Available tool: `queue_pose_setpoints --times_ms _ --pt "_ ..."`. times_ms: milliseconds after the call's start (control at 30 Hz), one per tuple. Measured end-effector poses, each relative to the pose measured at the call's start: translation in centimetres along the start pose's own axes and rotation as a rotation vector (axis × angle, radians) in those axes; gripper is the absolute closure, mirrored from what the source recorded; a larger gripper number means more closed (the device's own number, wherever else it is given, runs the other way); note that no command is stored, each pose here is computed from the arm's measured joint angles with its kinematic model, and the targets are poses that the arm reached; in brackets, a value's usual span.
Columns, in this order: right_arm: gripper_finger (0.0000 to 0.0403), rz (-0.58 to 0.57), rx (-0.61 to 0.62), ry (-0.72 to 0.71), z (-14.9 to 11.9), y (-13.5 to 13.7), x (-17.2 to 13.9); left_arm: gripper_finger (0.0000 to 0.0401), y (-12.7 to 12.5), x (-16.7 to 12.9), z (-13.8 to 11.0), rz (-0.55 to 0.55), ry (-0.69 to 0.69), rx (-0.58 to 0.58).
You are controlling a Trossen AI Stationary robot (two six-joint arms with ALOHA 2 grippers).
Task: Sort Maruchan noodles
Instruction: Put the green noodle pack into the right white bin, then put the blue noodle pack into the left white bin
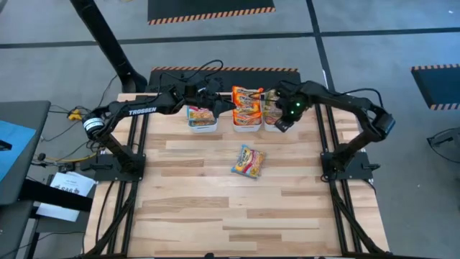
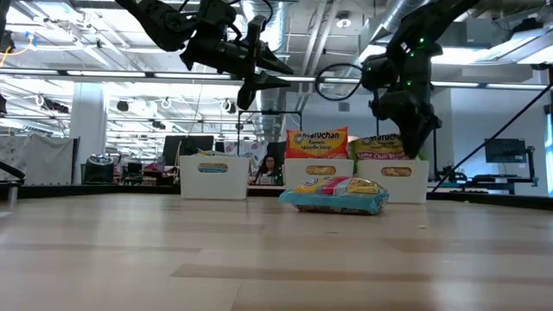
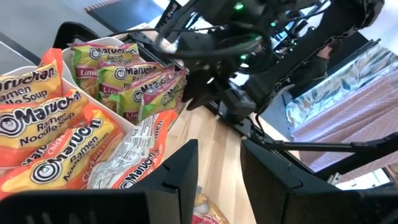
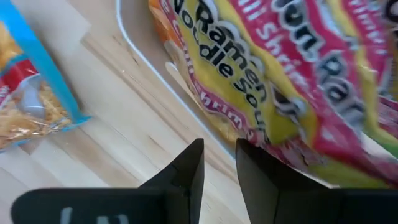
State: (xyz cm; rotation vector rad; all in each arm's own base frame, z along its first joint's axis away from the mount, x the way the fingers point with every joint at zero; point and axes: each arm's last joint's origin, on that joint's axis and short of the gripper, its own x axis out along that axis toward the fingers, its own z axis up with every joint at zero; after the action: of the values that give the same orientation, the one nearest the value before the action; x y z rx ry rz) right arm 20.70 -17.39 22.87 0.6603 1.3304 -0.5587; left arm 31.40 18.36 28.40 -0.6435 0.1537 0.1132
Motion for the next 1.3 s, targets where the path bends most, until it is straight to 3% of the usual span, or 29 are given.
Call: queue_pose_setpoints --times_ms 267,400,567,700,933,1133,1300 --pt "0.0287 0.020 -0.007 -0.088 -1.1 0.2 -2.5 0.0296 0.0 0.0 0.0 0.010 -0.006 0.028" --pt "0.0287 0.169 -0.018 -0.111 -1.7 0.7 -3.5 0.0296 0.1 0.0 -0.1 0.002 0.016 -0.009" --pt "0.0287 0.330 -0.070 -0.143 -2.1 1.6 -4.5 0.0296 0.2 -0.6 0.6 -0.158 0.059 -0.119" --pt "0.0280 0.334 -0.160 -0.148 -2.3 2.3 -4.5 0.0296 0.2 -1.1 1.2 -0.209 0.065 -0.137" --pt "0.0231 0.358 -0.172 -0.103 -2.9 4.8 -4.2 0.0296 -1.3 -1.9 1.5 -0.280 0.098 -0.120" --pt "0.0185 0.386 -0.112 -0.069 -3.4 7.1 -4.1 0.0296 -2.8 -1.9 1.0 -0.404 0.190 -0.119" --pt "0.0177 0.400 -0.040 -0.026 -4.1 8.6 -4.0 0.0296 -3.7 -1.5 -0.5 -0.493 0.343 -0.147"
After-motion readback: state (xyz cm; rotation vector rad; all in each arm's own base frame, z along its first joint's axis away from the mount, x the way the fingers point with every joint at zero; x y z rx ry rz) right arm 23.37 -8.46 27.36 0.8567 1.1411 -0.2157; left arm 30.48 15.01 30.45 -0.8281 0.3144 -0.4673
